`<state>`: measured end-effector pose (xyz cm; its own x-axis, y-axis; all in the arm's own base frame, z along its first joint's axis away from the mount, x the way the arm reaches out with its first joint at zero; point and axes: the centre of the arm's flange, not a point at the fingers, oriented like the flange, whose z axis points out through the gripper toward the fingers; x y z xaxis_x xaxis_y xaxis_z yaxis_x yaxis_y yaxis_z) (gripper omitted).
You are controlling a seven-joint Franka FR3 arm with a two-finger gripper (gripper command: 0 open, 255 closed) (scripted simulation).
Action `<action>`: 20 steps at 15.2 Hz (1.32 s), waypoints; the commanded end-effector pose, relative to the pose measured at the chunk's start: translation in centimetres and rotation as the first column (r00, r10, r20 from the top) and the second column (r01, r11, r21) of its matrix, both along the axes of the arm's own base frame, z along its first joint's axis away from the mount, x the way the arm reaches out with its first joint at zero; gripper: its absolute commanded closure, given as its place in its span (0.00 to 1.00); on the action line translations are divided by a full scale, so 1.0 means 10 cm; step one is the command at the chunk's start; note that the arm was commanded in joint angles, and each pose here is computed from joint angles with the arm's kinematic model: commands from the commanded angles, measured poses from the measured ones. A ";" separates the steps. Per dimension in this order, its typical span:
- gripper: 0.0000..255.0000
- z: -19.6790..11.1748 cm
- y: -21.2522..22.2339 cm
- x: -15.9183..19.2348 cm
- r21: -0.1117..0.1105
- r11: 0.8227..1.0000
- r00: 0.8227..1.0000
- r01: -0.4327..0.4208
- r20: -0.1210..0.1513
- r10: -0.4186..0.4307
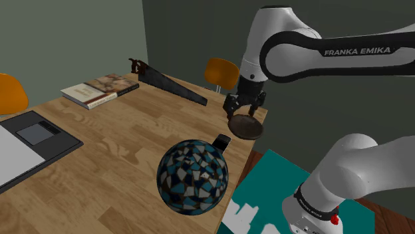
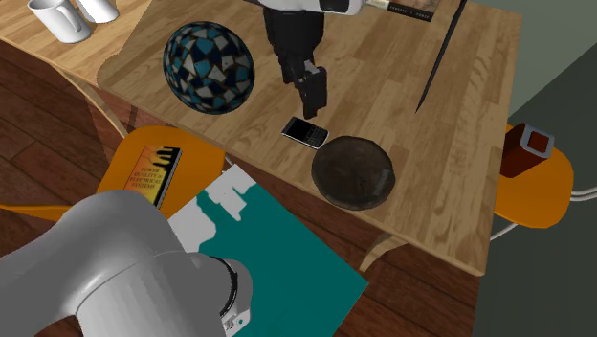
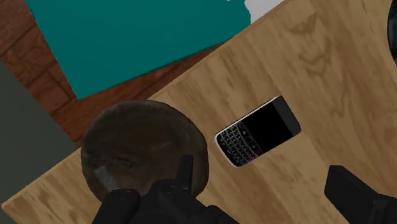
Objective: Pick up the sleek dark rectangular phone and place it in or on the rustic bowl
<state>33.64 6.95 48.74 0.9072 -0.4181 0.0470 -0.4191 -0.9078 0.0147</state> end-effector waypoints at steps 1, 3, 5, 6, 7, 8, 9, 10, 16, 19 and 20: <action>0.00 -0.27 0.08 0.08 -0.004 0.986 0.986 0.169 -0.008 -0.169; 0.00 -0.50 0.17 0.20 -0.009 0.948 0.948 0.319 -0.017 -0.319; 0.00 -0.74 0.23 0.32 -0.016 0.887 0.887 0.461 -0.025 -0.461; 0.00 -0.86 0.26 0.38 -0.020 0.849 0.849 0.528 -0.029 -0.528; 0.00 -0.98 0.28 0.45 -0.024 0.806 0.805 0.591 -0.032 -0.592; 0.00 -1.10 0.29 0.51 -0.028 0.758 0.757 0.652 -0.035 -0.652; 0.00 -1.17 0.30 0.54 -0.031 0.731 0.730 0.682 -0.036 -0.683; 0.00 -1.22 0.29 0.54 -0.031 0.731 0.730 0.682 -0.036 -0.683; 0.00 -1.54 0.28 0.53 -0.031 0.731 0.730 0.682 -0.036 -0.683; 0.00 -1.57 0.28 0.53 -0.031 0.731 0.730 0.682 -0.036 -0.683; 0.00 -1.57 0.28 0.53 -0.031 0.731 0.730 0.682 -0.036 -0.683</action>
